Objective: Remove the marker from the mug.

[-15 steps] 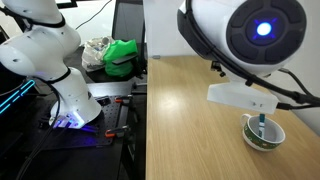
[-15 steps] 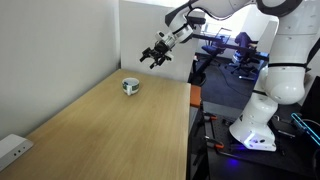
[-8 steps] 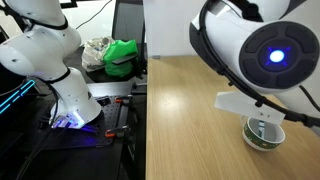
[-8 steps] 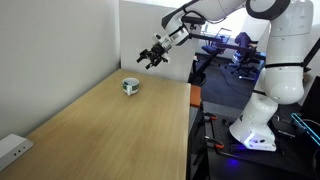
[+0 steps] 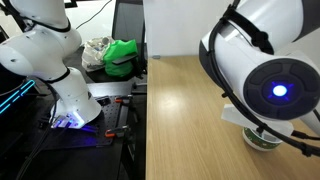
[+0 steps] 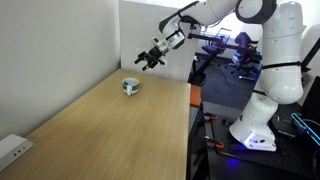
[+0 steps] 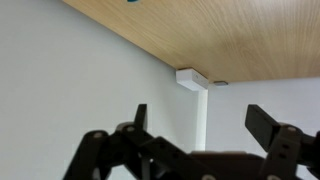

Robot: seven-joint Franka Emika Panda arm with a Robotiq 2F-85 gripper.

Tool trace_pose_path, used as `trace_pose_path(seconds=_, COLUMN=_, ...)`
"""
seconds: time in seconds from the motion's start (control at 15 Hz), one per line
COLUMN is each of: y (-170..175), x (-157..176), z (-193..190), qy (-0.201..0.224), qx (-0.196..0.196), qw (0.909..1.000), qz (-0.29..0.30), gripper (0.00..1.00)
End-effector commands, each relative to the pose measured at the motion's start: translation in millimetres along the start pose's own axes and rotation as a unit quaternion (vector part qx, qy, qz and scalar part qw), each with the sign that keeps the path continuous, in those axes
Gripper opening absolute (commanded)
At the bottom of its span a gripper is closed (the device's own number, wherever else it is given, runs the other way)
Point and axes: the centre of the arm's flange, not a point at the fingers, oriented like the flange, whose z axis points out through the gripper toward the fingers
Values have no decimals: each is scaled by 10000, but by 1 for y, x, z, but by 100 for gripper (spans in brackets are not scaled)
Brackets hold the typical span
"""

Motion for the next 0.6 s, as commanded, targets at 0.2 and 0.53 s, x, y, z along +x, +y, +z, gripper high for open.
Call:
trace_pose_path(seconds=0.2, y=20, x=-24, z=5, qy=-64, qx=-142, qw=9999, qz=-26, gripper=100)
trace_pose_path(seconds=0.53, y=25, x=-35, z=10, qy=-52, qx=35, qw=10000, qz=47, gripper=100)
